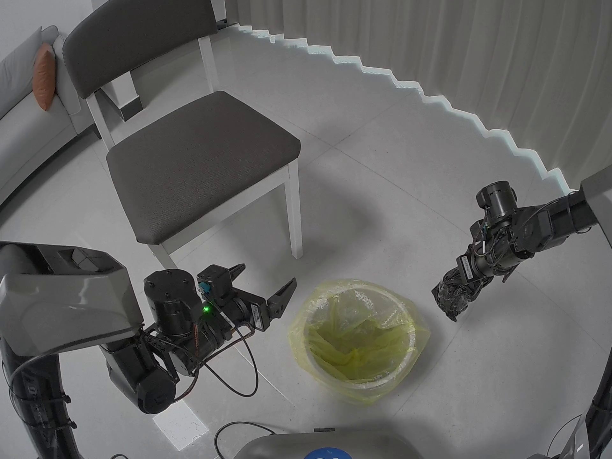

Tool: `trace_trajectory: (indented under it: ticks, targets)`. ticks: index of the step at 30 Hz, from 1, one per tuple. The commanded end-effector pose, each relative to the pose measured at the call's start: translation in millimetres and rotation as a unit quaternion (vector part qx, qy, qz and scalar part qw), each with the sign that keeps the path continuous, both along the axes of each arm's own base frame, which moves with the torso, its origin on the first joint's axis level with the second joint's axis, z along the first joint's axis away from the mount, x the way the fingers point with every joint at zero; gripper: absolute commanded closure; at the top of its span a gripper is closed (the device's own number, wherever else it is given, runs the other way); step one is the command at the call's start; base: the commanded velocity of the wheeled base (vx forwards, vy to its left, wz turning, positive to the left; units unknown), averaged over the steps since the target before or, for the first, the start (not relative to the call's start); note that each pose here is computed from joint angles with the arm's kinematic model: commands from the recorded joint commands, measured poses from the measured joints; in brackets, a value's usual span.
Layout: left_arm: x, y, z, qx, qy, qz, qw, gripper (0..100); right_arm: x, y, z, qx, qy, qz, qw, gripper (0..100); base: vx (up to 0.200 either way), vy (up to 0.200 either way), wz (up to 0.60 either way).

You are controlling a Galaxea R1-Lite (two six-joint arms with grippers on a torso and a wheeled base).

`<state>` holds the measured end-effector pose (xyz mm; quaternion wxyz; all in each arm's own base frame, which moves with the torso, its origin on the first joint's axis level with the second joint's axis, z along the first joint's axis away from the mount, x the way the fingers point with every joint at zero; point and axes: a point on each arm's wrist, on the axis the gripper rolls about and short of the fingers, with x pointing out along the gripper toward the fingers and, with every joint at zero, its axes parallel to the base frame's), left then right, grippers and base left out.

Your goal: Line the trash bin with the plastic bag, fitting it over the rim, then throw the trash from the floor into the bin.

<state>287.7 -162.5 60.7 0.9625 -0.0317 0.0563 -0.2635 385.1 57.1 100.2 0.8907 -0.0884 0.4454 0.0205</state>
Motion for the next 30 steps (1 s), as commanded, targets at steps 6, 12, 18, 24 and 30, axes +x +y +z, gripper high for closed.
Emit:
trace_trajectory:
  ticks: [6,12,18,24,30]
  targets:
    - [-12,1,20,-0.014,-0.024,-0.007,0.9996,0,-59,40,47,0.008,-0.041,0.072,0.9965,100,0.0,0.0,0.0]
    - [-14,2,26,-0.018,-0.03,-0.008,0.9993,0,-79,70,57,0.008,-0.053,0.12,0.9914,100,0.0,0.0,0.0]
    - [-17,2,29,-0.02,-0.034,-0.011,0.9992,0,-89,96,54,0.005,-0.052,0.155,0.9865,100,0.0,0.0,0.0]
    - [-17,2,30,-0.019,-0.034,-0.011,0.9992,0,-92,120,34,-0.012,-0.033,0.175,0.9839,100,0.0,0.0,0.0]
    - [-17,2,29,-0.019,-0.034,-0.01,0.9992,0,-88,144,6,-0.021,-0.012,0.203,0.9789,100,0.0,0.0,0.0]
